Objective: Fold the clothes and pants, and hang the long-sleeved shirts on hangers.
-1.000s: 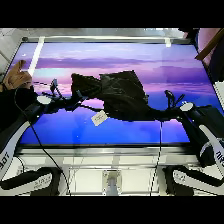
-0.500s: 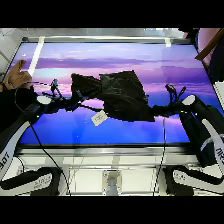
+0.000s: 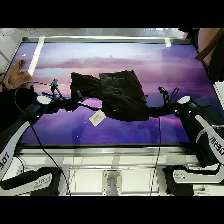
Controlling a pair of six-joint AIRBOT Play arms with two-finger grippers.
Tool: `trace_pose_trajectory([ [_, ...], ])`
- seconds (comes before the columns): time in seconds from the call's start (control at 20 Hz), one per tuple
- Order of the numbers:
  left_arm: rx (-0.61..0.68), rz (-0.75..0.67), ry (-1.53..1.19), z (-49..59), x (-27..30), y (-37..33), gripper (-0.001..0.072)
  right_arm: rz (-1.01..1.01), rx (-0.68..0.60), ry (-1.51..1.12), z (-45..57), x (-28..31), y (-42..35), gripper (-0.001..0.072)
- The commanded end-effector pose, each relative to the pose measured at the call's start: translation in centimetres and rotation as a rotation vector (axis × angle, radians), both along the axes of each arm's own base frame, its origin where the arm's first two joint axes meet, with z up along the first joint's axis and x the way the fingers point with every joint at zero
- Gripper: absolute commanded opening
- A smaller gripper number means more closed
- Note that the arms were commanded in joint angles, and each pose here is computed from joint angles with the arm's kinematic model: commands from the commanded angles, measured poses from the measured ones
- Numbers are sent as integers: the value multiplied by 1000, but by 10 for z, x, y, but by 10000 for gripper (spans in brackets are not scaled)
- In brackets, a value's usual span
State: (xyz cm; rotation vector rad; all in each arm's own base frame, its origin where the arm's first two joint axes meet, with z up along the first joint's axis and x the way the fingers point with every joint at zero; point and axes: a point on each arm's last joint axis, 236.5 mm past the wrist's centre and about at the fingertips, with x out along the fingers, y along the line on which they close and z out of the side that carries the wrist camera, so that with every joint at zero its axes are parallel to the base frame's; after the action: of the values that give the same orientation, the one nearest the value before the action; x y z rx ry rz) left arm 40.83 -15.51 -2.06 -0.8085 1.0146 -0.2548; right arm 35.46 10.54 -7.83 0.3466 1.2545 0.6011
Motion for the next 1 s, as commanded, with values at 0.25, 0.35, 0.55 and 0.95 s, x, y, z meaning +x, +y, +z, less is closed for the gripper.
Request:
trace_pose_trajectory([
  [0.25,-6,63,-177,74,6,27,594,-8,-376,-20,74,9,-141,22],
  [0.35,6,53,-268,106,2,30,594,-116,-418,-116,101,35,-179,22],
  [0.55,-5,-14,-311,133,-21,19,594,-335,-419,-278,137,93,-210,289],
  [0.95,59,-137,-25,20,-80,-22,596,-282,-207,-49,128,32,-157,548],
])
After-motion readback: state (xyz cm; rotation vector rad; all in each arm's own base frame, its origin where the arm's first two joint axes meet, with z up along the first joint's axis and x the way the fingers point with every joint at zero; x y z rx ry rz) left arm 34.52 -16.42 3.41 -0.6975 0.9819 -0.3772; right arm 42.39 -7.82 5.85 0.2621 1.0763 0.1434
